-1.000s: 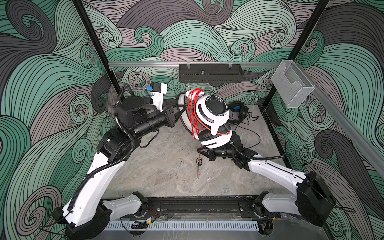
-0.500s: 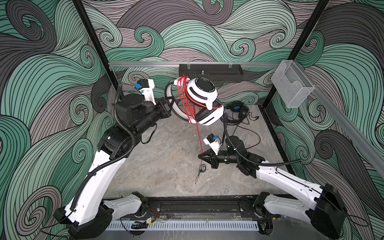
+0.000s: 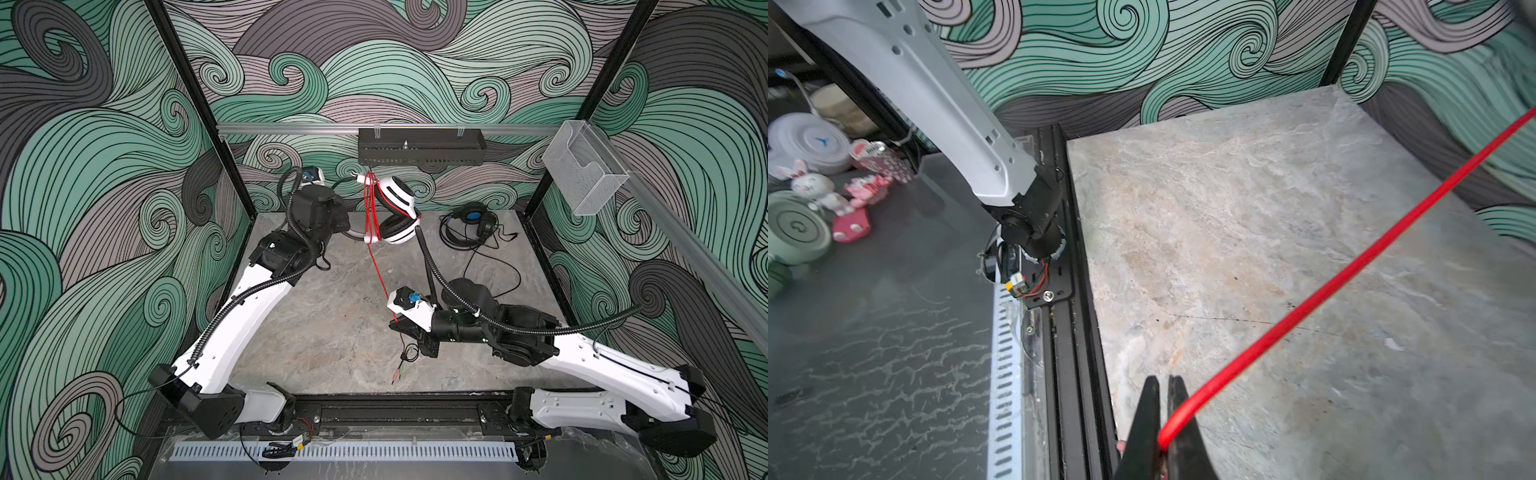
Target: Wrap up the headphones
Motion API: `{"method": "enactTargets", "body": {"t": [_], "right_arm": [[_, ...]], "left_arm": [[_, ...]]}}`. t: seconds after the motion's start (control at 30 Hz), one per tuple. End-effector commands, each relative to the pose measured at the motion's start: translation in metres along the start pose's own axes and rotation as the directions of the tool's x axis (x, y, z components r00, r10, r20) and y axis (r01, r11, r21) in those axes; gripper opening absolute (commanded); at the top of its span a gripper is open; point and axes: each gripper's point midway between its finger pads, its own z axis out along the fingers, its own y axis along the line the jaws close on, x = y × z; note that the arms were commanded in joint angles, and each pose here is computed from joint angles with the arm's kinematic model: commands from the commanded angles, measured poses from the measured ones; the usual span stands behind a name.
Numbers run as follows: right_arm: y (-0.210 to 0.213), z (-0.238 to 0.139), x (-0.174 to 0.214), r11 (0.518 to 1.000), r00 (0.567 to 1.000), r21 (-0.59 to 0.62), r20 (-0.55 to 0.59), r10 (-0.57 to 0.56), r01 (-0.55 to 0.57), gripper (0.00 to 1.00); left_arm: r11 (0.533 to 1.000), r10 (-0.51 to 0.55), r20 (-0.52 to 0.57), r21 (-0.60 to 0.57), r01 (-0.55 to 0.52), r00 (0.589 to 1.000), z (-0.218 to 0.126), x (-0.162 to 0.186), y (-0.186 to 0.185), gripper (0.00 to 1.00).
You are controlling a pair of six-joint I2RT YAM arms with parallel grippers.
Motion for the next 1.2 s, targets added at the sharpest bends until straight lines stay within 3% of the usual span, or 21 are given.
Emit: {"method": "enactTargets", "body": {"t": [0.0,0.2,0.37,0.47,0.63,0.8,1.17], "right_arm": [[-0.006,-0.013,-0.003,0.991,0.987,0.043,-0.104,-0.12,0.125,0.0],[-0.046,-0.017,-0.03,0.945,0.957,0.203,-0.186,-0.221,0.258,0.0],[-0.097,-0.023,-0.038,0.912,0.964,0.345,-0.215,-0.154,0.223,0.0],[-0.118,-0.027,-0.04,0.895,0.965,0.388,-0.225,-0.137,0.218,0.0],[-0.133,-0.027,-0.041,0.873,0.95,0.408,-0.261,-0.169,0.267,0.0],[-0.149,-0.03,-0.038,0.872,0.955,0.426,-0.261,-0.138,0.243,0.0],[-0.153,-0.026,-0.02,0.903,0.978,0.401,-0.192,-0.08,0.152,0.0]], "left_arm": [[0.987,0.108,0.077,-0.131,-0.097,0.991,0.009,-0.004,0.019,0.0],[0.939,0.33,-0.032,-0.088,-0.331,0.944,0.005,0.055,0.018,0.0],[0.877,0.48,-0.099,0.011,-0.481,0.872,-0.017,0.092,0.021,0.0],[0.839,0.54,-0.121,0.156,-0.521,0.833,-0.033,0.116,0.014,0.0],[0.785,0.565,-0.131,0.388,-0.483,0.814,-0.062,0.147,-0.004,0.0],[0.743,0.551,-0.135,0.529,-0.41,0.824,-0.088,0.154,-0.019,0.0],[0.63,0.495,-0.066,0.713,-0.306,0.866,-0.141,0.114,-0.055,0.0]]}}
